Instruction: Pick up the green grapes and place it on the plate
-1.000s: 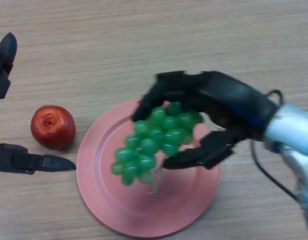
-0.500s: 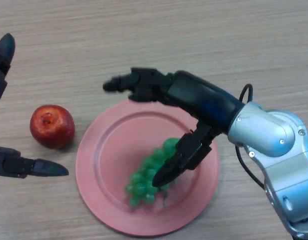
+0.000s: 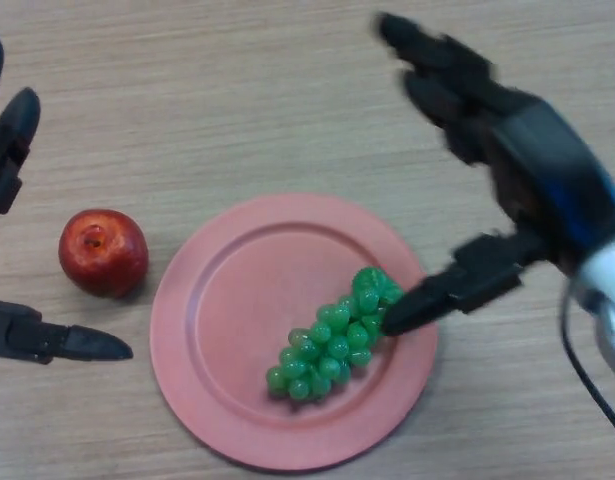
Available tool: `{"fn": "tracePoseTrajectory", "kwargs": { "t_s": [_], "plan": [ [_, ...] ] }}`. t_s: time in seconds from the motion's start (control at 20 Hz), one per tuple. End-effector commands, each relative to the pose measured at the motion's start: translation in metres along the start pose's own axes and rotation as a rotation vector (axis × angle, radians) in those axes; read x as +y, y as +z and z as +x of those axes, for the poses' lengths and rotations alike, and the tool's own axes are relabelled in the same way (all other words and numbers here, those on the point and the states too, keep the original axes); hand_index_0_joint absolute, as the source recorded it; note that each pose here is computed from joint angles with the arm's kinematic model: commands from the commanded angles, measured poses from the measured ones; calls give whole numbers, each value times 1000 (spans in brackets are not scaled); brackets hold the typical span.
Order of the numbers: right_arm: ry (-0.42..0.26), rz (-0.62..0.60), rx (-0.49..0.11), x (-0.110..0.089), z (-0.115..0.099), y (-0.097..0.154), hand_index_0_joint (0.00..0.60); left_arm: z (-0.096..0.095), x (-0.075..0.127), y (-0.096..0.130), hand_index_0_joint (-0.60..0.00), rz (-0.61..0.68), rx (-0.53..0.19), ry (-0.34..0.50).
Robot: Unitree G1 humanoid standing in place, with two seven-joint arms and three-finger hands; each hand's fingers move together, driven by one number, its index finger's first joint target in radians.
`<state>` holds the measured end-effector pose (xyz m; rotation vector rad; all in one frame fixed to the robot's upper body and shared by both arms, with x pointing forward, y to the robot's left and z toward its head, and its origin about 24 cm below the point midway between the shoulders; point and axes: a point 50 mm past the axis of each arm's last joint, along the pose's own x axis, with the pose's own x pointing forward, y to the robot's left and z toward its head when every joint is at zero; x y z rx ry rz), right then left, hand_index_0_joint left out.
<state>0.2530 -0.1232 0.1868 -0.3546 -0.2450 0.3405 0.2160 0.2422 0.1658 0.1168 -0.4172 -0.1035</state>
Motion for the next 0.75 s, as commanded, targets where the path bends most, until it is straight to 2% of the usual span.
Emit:
{"fn": "tracePoseTrajectory", "kwargs": {
  "t_s": [0.05,0.15,0.25,0.75],
  "plan": [
    [-99,-77,-306,-11,-17,38,0,-2,17,41,0,130,-207,50],
    [-133,-90,-265,-11,-23,37,0,0,12,44,0,138,-196,40],
    [-135,-96,-258,-9,-28,36,0,2,6,48,0,131,-181,16],
    [-123,-24,-319,-21,-51,34,0,11,-13,61,0,78,-166,-51]
  ]
}}
